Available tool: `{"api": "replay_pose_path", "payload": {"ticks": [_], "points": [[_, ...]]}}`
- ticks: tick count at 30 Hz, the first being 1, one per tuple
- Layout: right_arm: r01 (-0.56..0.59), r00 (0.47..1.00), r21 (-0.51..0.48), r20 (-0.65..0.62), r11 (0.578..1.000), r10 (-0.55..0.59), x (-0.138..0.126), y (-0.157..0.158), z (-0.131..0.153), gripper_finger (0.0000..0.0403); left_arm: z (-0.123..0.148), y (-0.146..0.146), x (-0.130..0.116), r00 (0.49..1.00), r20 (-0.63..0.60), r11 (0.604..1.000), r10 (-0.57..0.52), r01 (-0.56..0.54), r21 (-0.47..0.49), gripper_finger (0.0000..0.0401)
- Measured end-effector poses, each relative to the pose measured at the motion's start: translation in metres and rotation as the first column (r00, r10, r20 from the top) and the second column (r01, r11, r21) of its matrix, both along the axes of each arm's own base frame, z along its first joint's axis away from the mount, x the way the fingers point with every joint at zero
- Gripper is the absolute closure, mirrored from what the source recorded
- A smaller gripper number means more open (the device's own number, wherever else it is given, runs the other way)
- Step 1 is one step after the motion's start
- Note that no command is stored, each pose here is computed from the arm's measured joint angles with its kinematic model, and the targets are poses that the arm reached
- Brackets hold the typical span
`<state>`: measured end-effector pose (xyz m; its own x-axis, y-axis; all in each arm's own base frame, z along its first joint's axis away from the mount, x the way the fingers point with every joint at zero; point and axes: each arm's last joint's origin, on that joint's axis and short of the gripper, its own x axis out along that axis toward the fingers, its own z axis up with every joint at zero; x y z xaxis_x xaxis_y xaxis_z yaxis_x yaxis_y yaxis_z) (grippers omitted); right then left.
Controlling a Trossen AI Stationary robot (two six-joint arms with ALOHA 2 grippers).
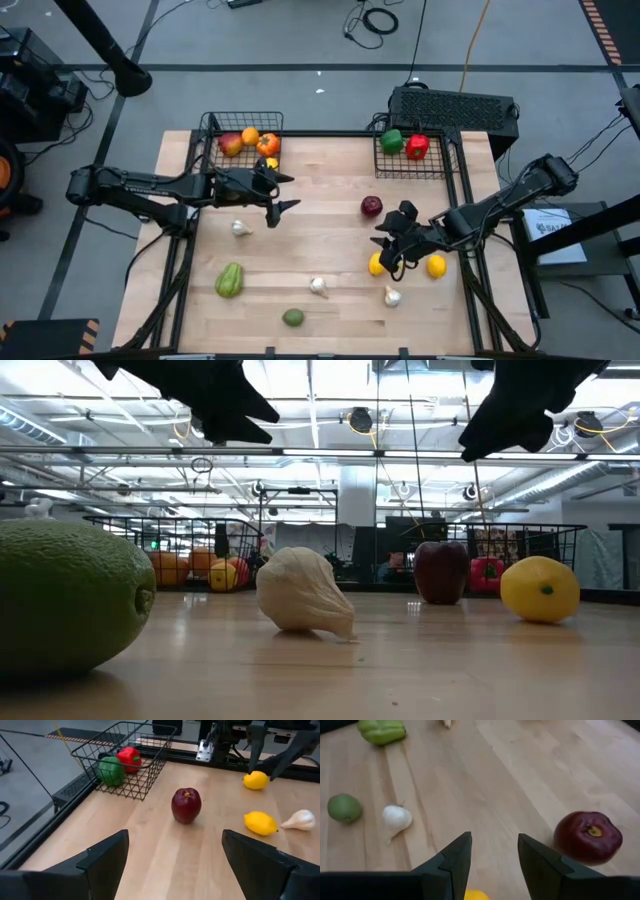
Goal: Sort produce into baskets
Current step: Put the left yellow lemon in the left basket
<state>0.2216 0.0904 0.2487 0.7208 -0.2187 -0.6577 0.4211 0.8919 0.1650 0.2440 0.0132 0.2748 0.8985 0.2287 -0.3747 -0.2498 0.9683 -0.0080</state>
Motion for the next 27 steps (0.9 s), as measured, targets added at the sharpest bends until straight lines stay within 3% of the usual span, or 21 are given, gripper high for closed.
{"api": "replay_pose_path", "payload": {"ticks": [16, 21, 27], "points": [[0.108, 0.993, 0.077, -0.064, 0.991, -0.103, 0.014, 0.018, -0.032, 0.025, 0.006, 0.0, 0.002, 0.999, 0.029, 0.991, -0.046, 0.042, 0.124, 0.0074], [0.125, 0.991, 0.197, -0.07, 0.972, -0.113, 0.021, 0.025, -0.039, 0.025, 0.005, 0.0, 0.002, 0.999, 0.021, 0.991, -0.046, 0.043, 0.125, 0.0074], [0.04, 0.999, 0.298, 0.021, 0.954, -0.049, 0.035, 0.047, -0.047, 0.024, 0.002, 0.0, 0.001, 0.998, -0.02, 0.989, -0.053, 0.055, 0.14, 0.0074]]}}
